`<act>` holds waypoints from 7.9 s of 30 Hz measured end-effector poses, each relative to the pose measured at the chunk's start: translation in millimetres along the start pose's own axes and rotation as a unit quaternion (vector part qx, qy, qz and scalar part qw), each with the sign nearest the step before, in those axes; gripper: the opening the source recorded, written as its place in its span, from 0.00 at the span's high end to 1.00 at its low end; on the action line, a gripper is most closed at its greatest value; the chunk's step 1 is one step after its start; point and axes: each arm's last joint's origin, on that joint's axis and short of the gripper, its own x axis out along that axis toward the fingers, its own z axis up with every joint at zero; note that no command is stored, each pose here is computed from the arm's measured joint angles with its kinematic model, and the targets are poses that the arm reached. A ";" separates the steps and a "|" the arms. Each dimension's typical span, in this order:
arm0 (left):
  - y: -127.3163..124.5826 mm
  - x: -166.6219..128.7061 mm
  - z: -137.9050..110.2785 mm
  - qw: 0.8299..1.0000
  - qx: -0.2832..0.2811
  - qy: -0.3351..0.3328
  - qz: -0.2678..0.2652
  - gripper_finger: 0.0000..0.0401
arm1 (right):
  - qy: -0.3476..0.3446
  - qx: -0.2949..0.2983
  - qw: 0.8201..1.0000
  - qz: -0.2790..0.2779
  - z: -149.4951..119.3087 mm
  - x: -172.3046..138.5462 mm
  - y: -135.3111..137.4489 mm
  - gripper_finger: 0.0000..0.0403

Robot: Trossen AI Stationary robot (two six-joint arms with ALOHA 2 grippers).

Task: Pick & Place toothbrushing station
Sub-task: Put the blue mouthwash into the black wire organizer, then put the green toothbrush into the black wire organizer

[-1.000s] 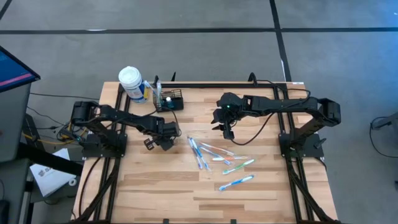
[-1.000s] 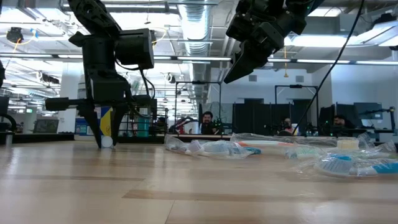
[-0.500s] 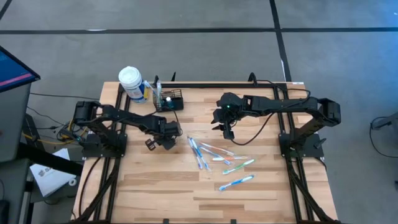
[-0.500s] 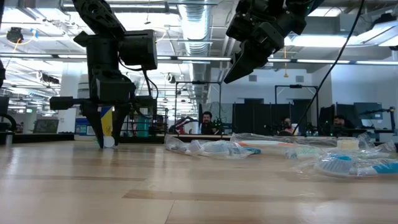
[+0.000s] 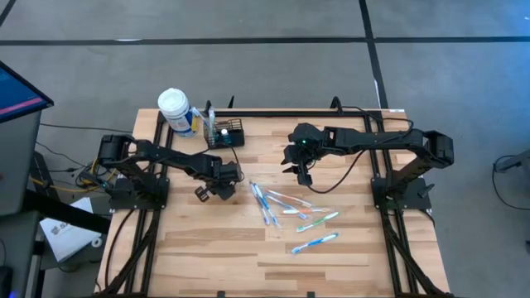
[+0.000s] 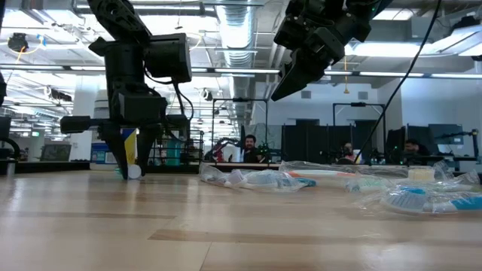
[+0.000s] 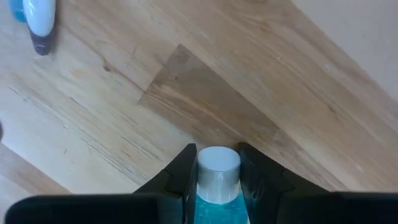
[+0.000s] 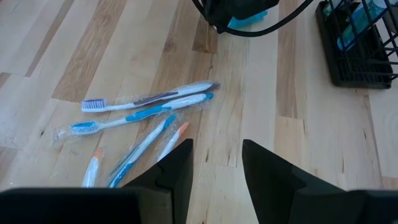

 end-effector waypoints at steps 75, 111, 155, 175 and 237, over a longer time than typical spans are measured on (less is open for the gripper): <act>-0.6 -74.7 -112.9 0.559 -0.530 -0.397 0.499 0.79 | -0.016 -0.020 1.000 -0.006 2.6 -0.6 -2.8 0.68; 26.0 -32.8 -119.6 0.478 -0.578 -0.382 0.540 0.79 | -0.012 -0.016 1.000 -0.020 -18.9 6.6 -12.3 0.68; 27.6 -28.8 -116.7 0.474 -0.581 -0.410 0.519 0.79 | -0.021 -0.013 0.999 -0.024 -17.4 6.3 -13.9 0.68; 27.3 -26.5 -116.5 0.501 -0.570 -0.387 0.524 0.79 | -0.021 -0.008 0.999 -0.024 -17.5 6.4 -14.0 0.68; 23.9 -16.3 -116.6 0.507 -0.604 -0.376 0.487 0.74 | -0.022 -0.004 0.999 -0.024 -17.4 6.4 -14.0 0.68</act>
